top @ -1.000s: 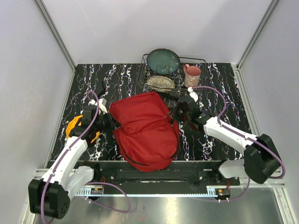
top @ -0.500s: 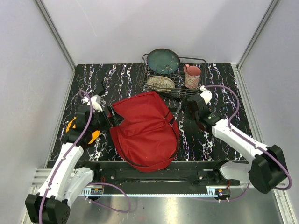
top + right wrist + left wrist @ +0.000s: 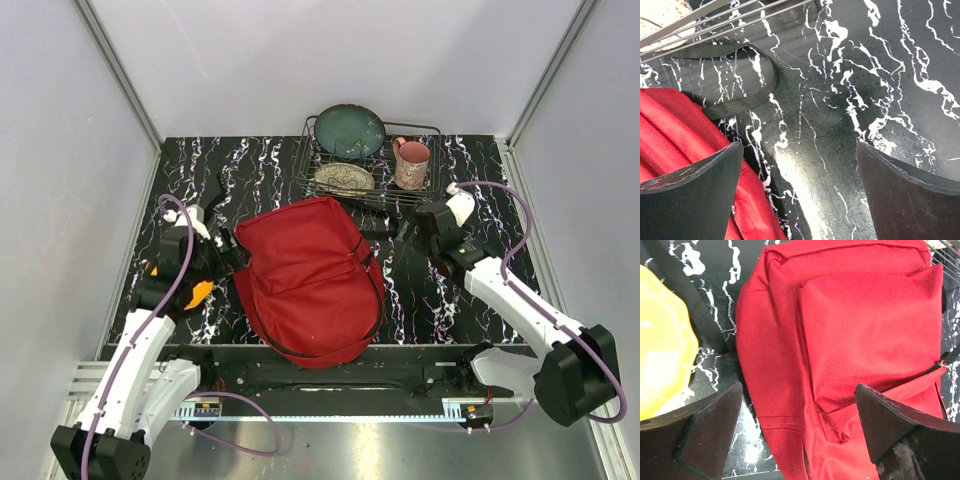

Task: Pack the student bag
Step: Reset both arms

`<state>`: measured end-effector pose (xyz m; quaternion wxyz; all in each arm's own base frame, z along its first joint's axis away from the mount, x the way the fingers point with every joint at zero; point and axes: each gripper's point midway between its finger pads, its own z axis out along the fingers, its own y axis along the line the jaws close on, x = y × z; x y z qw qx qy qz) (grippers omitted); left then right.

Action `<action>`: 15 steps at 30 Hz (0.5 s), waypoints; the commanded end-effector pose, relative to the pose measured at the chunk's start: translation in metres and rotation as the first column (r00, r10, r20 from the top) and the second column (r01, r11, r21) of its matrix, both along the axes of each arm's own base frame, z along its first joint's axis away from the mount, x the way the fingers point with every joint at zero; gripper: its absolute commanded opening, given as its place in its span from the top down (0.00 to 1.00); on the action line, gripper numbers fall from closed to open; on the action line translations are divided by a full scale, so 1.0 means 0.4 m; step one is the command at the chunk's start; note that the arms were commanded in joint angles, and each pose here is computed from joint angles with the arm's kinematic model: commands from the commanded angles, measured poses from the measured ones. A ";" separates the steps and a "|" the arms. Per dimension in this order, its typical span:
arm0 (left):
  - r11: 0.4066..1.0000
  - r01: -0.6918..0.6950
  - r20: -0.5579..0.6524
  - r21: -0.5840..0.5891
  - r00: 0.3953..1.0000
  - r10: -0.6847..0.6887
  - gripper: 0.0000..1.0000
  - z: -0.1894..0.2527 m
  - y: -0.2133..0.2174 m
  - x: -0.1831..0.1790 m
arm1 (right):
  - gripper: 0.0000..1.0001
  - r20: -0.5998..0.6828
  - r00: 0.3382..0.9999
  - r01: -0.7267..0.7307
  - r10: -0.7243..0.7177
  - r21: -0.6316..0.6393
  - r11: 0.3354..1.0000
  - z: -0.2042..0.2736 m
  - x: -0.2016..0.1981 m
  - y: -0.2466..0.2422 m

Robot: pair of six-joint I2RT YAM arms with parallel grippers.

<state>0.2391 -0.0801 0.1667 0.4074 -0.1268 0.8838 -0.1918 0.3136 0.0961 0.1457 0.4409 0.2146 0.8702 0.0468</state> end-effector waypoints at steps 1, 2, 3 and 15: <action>0.990 -0.122 0.095 0.066 0.989 0.115 0.01 0.065 0.064 0.015 | 0.00 0.019 0.999 0.030 -0.029 -0.064 0.997 0.045 0.014 -0.032; 0.989 -0.132 0.103 0.068 0.987 0.125 0.01 0.067 0.069 0.013 | 0.00 0.016 1.000 0.028 -0.027 -0.078 0.997 0.053 0.011 -0.036; 0.984 -0.158 0.121 0.077 0.982 0.148 0.01 0.071 0.083 0.010 | 0.00 0.048 0.998 0.052 -0.047 -0.094 0.994 0.076 0.012 -0.052; 0.970 -0.207 0.094 0.124 0.976 0.197 0.01 0.059 0.111 0.010 | 0.00 0.176 0.980 0.128 -0.093 -0.202 0.971 0.108 0.027 -0.117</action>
